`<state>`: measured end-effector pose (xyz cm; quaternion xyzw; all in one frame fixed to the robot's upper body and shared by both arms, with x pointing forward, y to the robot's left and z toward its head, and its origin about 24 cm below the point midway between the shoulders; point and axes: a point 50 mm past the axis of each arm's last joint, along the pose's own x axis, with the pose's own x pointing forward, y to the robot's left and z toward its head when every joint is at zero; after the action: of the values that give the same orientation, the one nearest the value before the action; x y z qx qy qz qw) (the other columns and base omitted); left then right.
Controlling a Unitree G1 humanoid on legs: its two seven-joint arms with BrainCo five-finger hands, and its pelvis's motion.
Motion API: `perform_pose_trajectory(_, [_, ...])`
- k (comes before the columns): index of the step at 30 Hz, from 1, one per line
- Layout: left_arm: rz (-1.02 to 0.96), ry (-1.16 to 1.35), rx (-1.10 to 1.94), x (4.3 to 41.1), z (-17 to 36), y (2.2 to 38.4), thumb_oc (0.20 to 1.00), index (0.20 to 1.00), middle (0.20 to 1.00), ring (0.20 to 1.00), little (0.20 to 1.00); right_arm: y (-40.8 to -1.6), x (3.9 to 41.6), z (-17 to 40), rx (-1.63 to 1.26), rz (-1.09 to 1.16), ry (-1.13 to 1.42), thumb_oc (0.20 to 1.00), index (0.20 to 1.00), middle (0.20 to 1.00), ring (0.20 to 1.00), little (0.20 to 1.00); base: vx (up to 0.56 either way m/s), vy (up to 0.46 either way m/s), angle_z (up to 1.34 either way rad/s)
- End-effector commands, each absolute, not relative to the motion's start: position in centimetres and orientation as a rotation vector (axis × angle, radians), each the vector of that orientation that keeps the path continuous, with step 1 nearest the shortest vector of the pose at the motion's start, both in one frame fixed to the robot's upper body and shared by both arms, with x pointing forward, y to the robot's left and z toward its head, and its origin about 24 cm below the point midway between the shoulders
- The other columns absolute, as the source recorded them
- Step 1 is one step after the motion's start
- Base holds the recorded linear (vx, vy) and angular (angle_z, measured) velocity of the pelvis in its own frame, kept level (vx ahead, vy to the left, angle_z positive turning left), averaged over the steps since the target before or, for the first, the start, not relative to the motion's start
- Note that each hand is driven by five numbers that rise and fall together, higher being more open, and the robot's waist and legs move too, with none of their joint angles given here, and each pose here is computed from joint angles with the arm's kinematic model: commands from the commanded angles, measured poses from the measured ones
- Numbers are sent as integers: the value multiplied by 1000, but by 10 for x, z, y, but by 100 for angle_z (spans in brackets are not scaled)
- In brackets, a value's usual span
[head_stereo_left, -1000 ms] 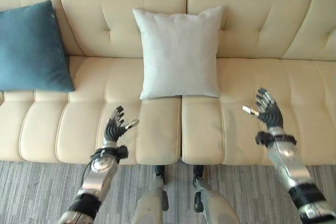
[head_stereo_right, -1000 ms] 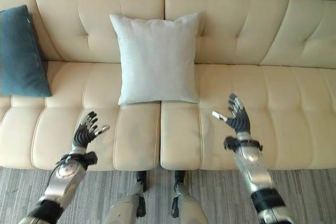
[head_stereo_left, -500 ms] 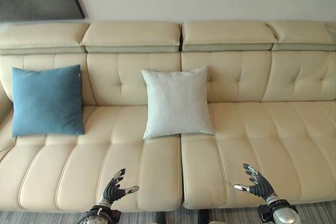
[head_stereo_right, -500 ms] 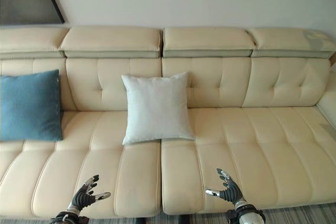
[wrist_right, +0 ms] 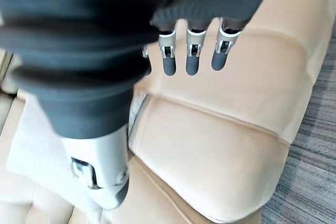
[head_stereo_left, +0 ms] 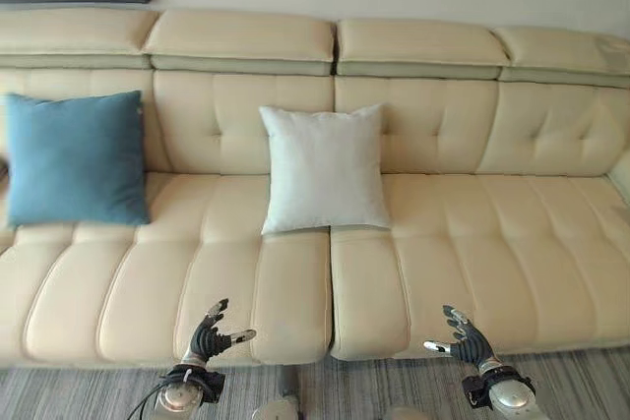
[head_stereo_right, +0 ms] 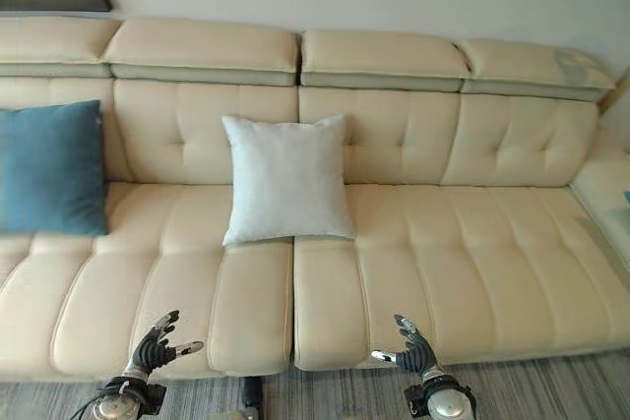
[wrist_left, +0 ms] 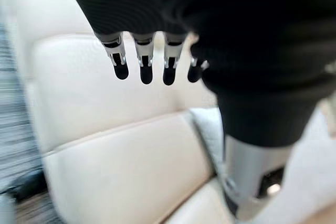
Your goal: Pick up all the scattered cushions and arrange them neatly on the sofa.
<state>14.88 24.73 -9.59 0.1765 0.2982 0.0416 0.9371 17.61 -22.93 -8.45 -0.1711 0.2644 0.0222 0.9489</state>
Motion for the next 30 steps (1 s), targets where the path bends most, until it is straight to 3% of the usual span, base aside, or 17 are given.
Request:
perform_pose_trajectory(1, [102, 483, 368, 173, -77, 250, 1000, 1000, 1000, 1000, 1000, -235, 189, -64, -339, -7, 415, 1000, 1000, 1000, 1000, 1000, -297, -116, 10])
perform_pose_trajectory(9, [80, 476, 323, 174, -79, 238, 1000, 1000, 1000, 1000, 1000, -248, 194, -50, -384, -15, 368, 1000, 1000, 1000, 1000, 1000, -232, -10, 21])
perform_pose_trajectory(23, [17, 447, 347, 183, -74, 231, 1000, 1000, 1000, 1000, 1000, -242, 185, -62, -248, -78, 422, 1000, 1000, 1000, 1000, 1000, 35, 91, -21])
perform_pose_trajectory(30, [-53, 377, 343, 198, -63, 217, 1000, 1000, 1000, 1000, 1000, -227, 203, -53, -212, -56, 355, 1000, 1000, 1000, 1000, 1000, -75, 66, -102])
